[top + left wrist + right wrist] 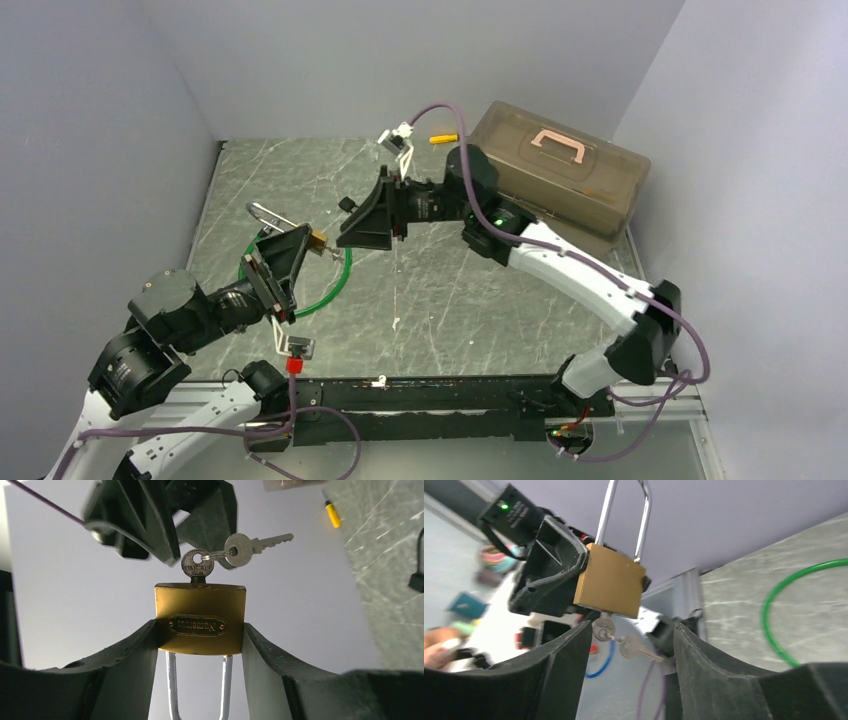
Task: Unlock with the key
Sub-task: Unlock the lock.
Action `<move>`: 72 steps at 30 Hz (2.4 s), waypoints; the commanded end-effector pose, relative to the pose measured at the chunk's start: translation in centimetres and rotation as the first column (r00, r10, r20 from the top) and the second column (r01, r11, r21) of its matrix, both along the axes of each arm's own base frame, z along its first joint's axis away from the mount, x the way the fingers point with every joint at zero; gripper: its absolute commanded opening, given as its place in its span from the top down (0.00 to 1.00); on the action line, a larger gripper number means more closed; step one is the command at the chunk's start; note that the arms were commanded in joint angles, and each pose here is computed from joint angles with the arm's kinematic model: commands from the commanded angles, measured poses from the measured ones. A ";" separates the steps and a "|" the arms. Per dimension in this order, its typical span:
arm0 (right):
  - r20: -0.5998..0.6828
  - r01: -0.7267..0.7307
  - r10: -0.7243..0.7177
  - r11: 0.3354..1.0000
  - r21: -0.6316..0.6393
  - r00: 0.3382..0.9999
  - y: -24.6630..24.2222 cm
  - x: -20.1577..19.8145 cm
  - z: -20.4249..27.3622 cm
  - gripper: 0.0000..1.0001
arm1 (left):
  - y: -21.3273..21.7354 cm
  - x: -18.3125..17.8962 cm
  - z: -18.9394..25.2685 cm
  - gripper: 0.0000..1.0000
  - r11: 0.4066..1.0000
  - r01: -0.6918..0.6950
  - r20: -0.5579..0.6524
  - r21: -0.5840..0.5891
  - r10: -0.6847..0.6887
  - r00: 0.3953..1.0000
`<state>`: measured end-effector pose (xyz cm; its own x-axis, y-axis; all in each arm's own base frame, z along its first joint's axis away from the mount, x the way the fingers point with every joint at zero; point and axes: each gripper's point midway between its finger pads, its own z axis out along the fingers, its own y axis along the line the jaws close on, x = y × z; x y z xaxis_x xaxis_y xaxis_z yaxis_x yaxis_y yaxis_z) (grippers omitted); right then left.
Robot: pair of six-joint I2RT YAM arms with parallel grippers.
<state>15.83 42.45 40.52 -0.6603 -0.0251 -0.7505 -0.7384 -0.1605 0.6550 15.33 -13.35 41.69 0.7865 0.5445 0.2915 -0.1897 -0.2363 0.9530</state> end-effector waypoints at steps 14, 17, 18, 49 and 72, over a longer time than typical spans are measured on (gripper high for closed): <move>0.596 0.265 -0.168 0.961 -0.079 0.785 0.3 -0.4 4.3 0.25 | 0.3 -0.6 2.9 1.00 0.970 -0.069 -0.365 -0.232 -0.021 0.931; 0.616 0.283 -0.152 0.952 -0.120 0.773 1.5 -0.2 3.5 0.24 | 0.3 -0.5 3.0 1.00 0.972 -0.067 -0.358 -0.223 -0.018 0.934; 0.621 0.289 -0.147 0.948 -0.134 0.770 1.8 -0.1 3.2 0.23 | 0.3 -0.6 3.1 1.00 0.973 -0.064 -0.353 -0.222 -0.019 0.935; 0.524 0.187 -0.100 0.976 -0.114 0.846 -1.4 -0.6 0.1 1.00 | 2.3 -1.8 1.3 0.14 0.924 -0.227 -0.592 -0.309 0.000 0.806; 0.543 0.064 0.057 0.977 -0.201 0.838 -3.5 -3.4 -0.6 1.00 | -0.2 -1.2 -6.4 0.60 0.982 -0.141 -0.863 0.128 0.180 0.472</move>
